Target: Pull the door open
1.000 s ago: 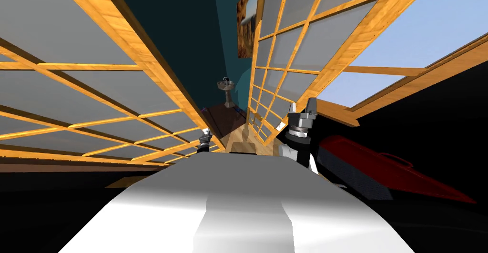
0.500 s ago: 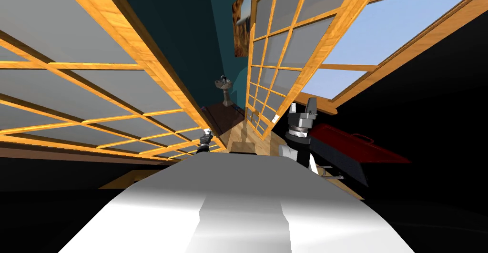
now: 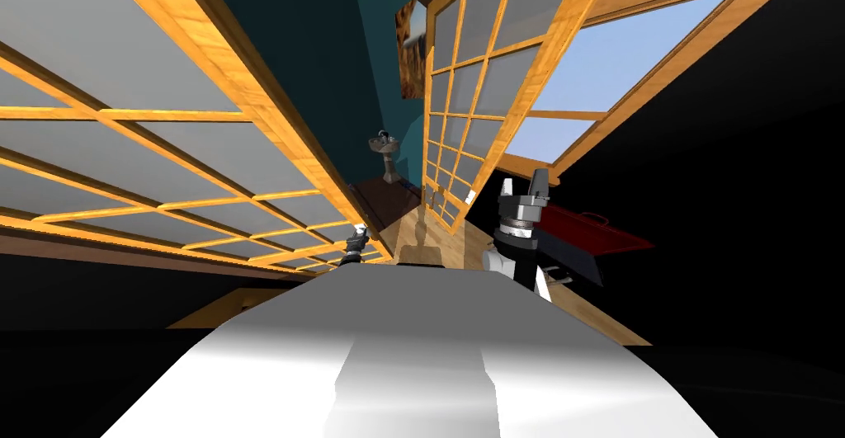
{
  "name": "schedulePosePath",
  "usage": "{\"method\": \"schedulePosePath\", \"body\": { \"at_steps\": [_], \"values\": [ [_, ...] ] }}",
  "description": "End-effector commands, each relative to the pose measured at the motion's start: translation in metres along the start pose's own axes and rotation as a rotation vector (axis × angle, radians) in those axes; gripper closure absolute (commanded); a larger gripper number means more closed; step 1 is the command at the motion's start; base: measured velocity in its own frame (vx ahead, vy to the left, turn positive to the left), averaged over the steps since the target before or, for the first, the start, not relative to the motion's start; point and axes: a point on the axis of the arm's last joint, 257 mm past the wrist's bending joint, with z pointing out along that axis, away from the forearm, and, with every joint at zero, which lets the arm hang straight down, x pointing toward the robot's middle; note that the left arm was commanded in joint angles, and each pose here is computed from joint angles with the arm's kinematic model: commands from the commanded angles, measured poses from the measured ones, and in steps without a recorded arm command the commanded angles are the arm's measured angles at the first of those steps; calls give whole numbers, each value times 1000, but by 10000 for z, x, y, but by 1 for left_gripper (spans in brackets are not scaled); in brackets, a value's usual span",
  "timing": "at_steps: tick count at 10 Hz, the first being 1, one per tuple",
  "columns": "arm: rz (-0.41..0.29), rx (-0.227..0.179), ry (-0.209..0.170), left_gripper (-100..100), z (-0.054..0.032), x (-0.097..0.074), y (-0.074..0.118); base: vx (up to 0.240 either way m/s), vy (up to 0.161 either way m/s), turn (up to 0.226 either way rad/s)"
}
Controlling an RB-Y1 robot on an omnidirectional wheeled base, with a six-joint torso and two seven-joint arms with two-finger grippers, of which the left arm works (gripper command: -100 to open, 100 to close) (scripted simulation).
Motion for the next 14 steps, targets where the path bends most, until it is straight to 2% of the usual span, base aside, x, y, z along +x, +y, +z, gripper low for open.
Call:
{"method": "schedulePosePath", "body": {
  "at_steps": [1, 5, 6, 7, 14],
  "values": [
    [-1, -33, 0, 100, -82, 0, 29, -233, 22, -107],
    [-4, -92, 2, 100, -201, 13, 85, -238, 19, -79],
    [-1, -83, -5, 100, -190, -9, 74, -87, 20, -18],
    [-2, -104, -9, 100, -272, -32, 82, -151, 0, -126],
    [-3, -180, 2, 100, -493, 5, 62, -191, 41, -113]
  ]
}}
